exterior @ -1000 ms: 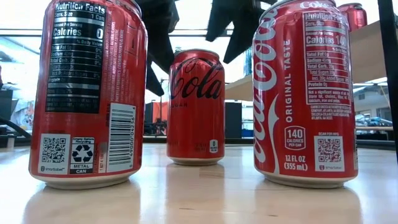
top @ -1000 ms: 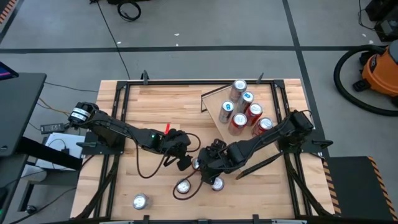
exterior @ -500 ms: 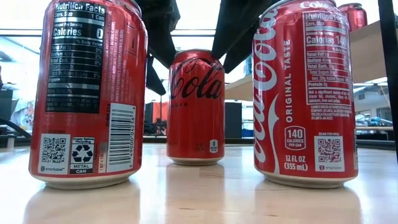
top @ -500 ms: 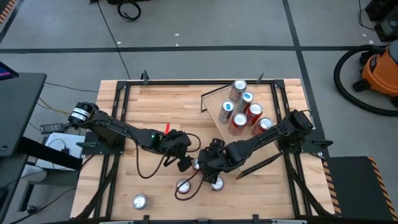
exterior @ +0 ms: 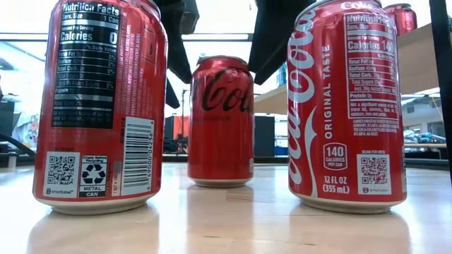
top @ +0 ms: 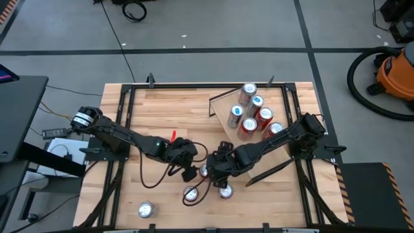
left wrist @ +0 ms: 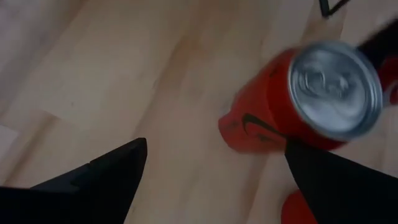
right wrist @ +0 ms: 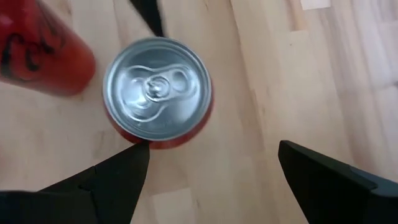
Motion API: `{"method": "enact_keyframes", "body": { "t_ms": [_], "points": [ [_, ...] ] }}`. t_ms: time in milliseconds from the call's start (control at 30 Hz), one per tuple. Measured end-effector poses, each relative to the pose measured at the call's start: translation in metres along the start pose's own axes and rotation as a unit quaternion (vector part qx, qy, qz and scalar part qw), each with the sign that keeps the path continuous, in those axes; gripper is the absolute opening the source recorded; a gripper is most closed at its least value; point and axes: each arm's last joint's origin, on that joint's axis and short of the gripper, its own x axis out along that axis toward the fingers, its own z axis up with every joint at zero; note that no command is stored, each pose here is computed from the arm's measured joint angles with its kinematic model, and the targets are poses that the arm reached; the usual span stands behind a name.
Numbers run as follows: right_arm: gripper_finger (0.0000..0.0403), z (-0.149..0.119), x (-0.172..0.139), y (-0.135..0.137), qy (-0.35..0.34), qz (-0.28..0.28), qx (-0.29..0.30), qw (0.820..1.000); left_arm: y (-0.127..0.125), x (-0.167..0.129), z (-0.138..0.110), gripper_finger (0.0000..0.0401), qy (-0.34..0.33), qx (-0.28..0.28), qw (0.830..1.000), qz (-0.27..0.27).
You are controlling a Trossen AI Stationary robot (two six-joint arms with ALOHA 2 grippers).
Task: Place canned beverage on shelf
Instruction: Put the top left red soda can on the shelf
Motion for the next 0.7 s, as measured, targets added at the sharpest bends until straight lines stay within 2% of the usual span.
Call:
{"method": "enact_keyframes", "body": {
  "t_ms": [333, 467, 567, 700],
  "points": [
    [0.0368, -0.001, 0.001, -0.006, -0.010, -0.058, 0.005, 0.998, -0.010, -0.002, -0.008, 0.0396, 0.026, 0.003, 0.999, -0.037],
    [0.0368, -0.001, 0.002, -0.008, -0.005, -0.058, 0.020, 0.998, -0.014, -0.003, -0.013, 0.0396, 0.039, 0.010, 0.998, -0.046],
    [0.0368, -0.002, 0.001, -0.007, 0.011, -0.037, 0.022, 0.999, -0.011, -0.004, -0.016, 0.0396, 0.053, 0.012, 0.998, -0.027],
    [0.0368, 0.001, -0.008, -0.002, 0.014, -0.007, 0.019, 1.000, -0.003, -0.003, -0.018, 0.0396, 0.041, -0.002, 0.998, 0.038]
  ]
}}
